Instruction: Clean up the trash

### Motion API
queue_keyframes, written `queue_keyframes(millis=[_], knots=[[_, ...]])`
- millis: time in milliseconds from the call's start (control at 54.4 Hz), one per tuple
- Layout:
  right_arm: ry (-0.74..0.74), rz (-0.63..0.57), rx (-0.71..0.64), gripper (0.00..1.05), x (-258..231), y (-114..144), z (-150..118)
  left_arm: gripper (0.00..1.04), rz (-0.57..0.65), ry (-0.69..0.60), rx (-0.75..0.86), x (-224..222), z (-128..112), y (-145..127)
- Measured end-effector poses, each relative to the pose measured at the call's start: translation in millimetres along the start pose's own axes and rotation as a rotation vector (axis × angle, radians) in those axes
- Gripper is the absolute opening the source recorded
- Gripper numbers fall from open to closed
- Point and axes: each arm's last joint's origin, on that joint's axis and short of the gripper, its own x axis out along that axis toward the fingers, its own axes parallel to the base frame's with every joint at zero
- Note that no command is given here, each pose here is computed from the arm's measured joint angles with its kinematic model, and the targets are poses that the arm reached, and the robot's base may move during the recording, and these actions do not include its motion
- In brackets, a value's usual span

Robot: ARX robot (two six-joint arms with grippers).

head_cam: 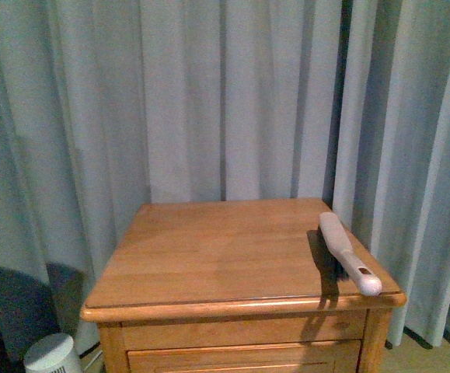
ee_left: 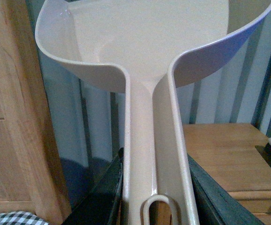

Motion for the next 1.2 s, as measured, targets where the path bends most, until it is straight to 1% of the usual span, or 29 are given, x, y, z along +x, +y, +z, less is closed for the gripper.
queue_keyframes(millis=[74, 110, 147, 276, 368, 515, 589, 717, 883, 1195], knots=[[0.103, 0.042, 0.045, 0.97, 29, 11, 15, 0.28, 0.000, 0.000, 0.000, 0, 0, 0], [0.190, 0.061, 0.094, 0.97, 53, 20, 23, 0.28, 0.000, 0.000, 0.000, 0, 0, 0], [0.237, 0.069, 0.121, 0.97, 68, 26, 29, 0.28, 0.000, 0.000, 0.000, 0, 0, 0], [0.315, 0.072, 0.198, 0.97, 107, 46, 37, 0.28, 0.000, 0.000, 0.000, 0, 0, 0], [0.338, 0.081, 0.232, 0.97, 127, 61, 38, 0.28, 0.000, 0.000, 0.000, 0, 0, 0], [0.380, 0.091, 0.262, 0.97, 151, 86, 35, 0.28, 0.000, 0.000, 0.000, 0, 0, 0], [0.394, 0.093, 0.275, 0.97, 158, 94, 32, 0.28, 0.000, 0.000, 0.000, 0, 0, 0], [0.437, 0.095, 0.292, 0.97, 174, 107, 18, 0.28, 0.000, 0.000, 0.000, 0, 0, 0], [0.476, 0.094, 0.308, 0.97, 183, 115, 4, 0.28, 0.000, 0.000, 0.000, 0, 0, 0], [0.486, 0.093, 0.321, 0.97, 187, 118, -4, 0.28, 0.000, 0.000, 0.000, 0, 0, 0]])
